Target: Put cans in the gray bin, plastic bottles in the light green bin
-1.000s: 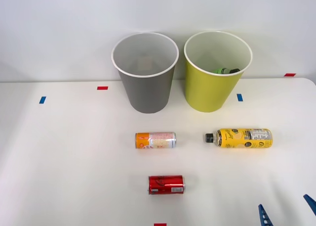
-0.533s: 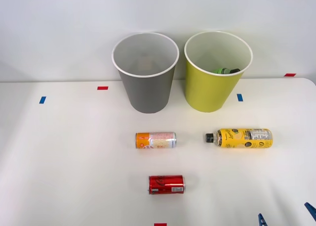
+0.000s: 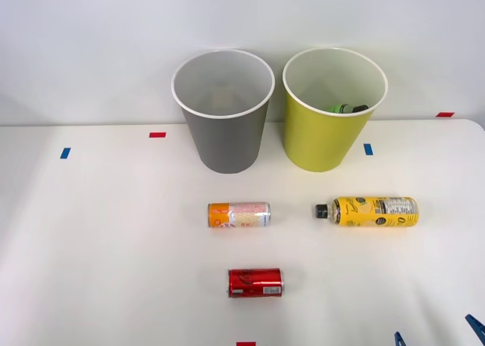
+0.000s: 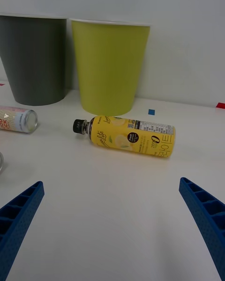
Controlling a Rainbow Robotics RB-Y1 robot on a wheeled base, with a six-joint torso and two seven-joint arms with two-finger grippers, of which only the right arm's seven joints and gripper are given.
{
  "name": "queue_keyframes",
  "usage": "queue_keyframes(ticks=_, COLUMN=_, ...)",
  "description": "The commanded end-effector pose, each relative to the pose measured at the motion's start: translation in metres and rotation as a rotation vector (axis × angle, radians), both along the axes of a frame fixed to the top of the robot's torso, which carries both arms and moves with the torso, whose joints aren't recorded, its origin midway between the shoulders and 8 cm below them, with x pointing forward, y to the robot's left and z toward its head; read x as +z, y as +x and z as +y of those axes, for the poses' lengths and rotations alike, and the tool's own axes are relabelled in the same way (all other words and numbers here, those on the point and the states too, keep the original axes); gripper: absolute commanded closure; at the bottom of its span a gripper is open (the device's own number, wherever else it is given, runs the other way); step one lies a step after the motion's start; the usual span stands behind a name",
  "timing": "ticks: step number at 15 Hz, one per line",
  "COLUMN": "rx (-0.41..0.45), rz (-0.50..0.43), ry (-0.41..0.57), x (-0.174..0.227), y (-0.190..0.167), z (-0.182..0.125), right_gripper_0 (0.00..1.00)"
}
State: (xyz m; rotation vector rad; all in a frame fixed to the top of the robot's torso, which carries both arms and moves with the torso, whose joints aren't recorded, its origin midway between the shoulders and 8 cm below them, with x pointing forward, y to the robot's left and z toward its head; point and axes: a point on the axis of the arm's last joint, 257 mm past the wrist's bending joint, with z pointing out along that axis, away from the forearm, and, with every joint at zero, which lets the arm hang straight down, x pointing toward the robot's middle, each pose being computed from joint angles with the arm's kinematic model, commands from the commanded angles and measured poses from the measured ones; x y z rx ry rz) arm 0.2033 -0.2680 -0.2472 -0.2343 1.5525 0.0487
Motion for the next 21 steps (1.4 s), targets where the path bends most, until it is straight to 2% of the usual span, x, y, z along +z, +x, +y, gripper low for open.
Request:
queue_keyframes(ticks=1, rx=0.0, rz=0.0, ry=0.0, x=0.0, y=0.0, z=0.0001, right_gripper_0=0.0)
queue_keyframes(ticks=21, rx=0.0, rz=0.0, ry=0.0, x=0.0, y=0.0, z=0.0001, right_gripper_0=0.0)
